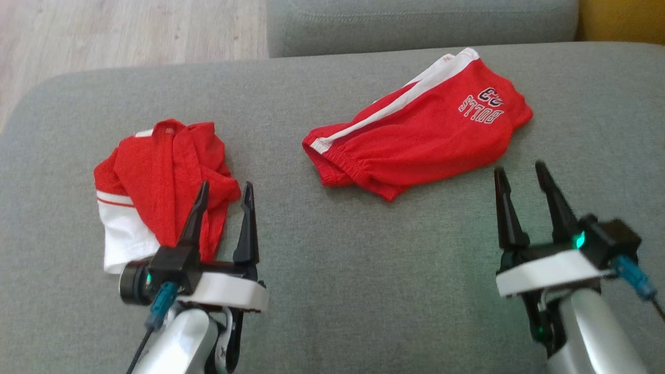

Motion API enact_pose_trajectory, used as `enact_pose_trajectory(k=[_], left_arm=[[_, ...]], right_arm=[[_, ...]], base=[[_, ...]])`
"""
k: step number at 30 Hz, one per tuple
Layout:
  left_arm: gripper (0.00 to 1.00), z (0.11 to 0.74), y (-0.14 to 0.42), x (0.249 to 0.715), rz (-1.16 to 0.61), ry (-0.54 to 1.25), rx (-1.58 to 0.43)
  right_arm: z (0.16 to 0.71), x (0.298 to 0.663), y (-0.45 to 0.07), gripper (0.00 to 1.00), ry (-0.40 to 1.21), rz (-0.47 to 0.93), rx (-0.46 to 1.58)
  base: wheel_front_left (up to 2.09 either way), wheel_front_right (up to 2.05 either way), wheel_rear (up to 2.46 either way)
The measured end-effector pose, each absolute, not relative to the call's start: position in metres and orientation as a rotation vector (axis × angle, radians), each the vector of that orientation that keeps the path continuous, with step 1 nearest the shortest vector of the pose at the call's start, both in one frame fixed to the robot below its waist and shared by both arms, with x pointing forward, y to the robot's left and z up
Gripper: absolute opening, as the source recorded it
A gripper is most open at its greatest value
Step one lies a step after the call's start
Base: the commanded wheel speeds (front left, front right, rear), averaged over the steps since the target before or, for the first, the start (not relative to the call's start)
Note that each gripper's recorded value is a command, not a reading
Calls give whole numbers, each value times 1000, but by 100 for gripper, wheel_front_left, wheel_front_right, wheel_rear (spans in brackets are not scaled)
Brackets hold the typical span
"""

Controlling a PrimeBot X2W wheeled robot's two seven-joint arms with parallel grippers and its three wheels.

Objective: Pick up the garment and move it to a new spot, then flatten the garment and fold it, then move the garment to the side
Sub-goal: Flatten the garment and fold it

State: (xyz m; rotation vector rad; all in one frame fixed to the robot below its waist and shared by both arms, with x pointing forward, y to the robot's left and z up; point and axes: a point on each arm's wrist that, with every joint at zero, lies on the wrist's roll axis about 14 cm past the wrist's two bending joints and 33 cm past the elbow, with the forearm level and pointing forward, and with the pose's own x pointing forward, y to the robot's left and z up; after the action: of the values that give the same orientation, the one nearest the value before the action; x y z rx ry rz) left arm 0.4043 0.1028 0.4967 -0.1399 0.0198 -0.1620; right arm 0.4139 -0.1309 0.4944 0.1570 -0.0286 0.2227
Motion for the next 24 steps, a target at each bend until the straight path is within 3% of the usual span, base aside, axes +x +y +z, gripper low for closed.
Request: enact_pose_trajectory(k=[5,15,20,24], left_arm=[[100,492,101,396,-161,26,-175],[100,481,99,397,-177,43,-166],[100,468,96,401,-187,74,-164],[100,461,96,414,-194,84,-146]], right_arm=[[489,401,-137,100,-14,189,163],[485,411,-135,100,10,187,153],[482,431,-135,100,34,194,117],[488,474,-140,100,49,193,94]], base=[[0,0,0],[0,0,0],[0,0,0],[0,0,0]])
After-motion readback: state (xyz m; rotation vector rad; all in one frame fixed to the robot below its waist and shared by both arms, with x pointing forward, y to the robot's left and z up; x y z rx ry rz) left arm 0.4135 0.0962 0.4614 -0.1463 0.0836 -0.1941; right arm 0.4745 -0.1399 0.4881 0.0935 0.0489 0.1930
